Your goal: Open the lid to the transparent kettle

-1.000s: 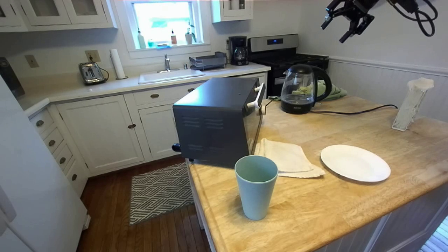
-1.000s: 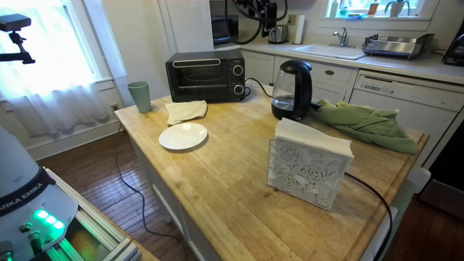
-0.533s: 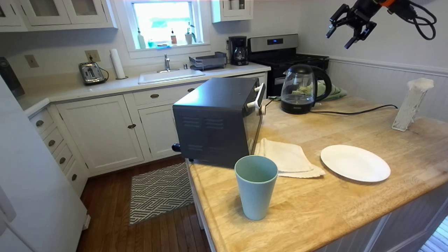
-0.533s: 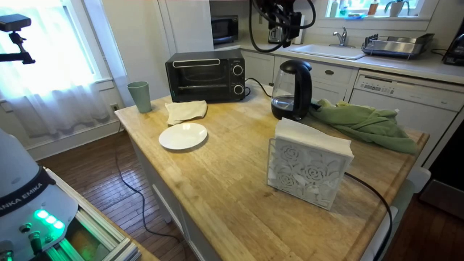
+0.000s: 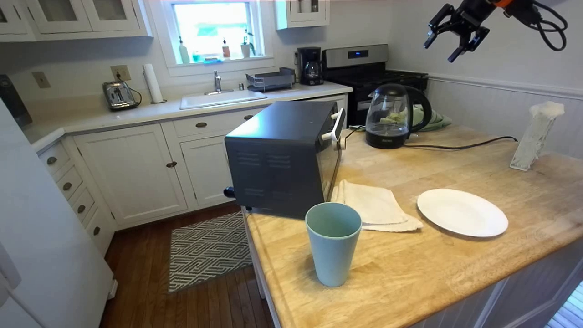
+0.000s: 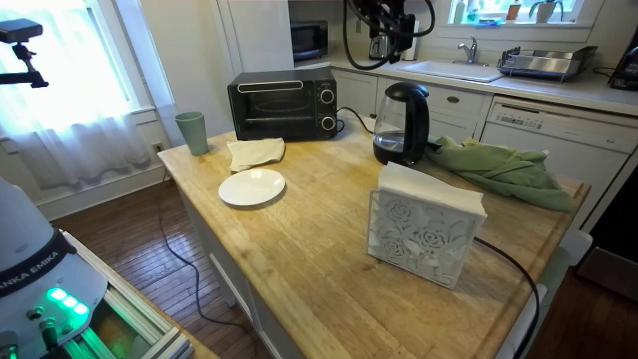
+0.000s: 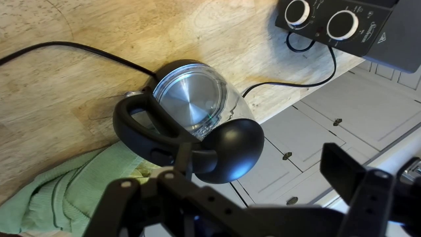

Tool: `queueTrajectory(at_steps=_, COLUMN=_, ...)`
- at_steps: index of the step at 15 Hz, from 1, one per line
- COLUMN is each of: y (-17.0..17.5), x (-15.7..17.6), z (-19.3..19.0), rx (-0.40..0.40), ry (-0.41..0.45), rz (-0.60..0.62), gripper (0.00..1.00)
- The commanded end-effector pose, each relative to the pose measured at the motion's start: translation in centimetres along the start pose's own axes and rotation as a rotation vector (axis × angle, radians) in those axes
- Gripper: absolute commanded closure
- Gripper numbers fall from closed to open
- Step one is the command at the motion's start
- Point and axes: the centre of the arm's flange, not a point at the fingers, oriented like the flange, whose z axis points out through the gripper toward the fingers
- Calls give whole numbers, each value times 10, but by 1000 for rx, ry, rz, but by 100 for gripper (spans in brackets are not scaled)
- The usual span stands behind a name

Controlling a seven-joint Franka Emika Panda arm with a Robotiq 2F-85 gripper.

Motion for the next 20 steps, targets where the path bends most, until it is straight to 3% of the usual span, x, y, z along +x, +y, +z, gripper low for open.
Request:
queueTrajectory(at_steps=1, y=0, x=5, z=4, rx=4, ry=-15, rz=17, gripper=0)
queueTrajectory(at_steps=7, y=18, x=42, z=36, rx=9, ry=-9, rz=104, gripper=0)
queueTrajectory(at_steps=8, y=21, x=48, z=38, rx=10, ry=-9, rz=114, gripper=25)
queueTrajectory(at_steps=10, y=24, x=61, z=44, rx=13, ry=-8, rz=126, gripper=34)
queueTrajectory(at_steps=19, y=56, x=106, z=64, rx=-66, ry=13, rz=170, gripper=98)
queueTrajectory(at_steps=20, y=60, x=106, z=66, rx=-77, ry=6, rz=174, gripper=99)
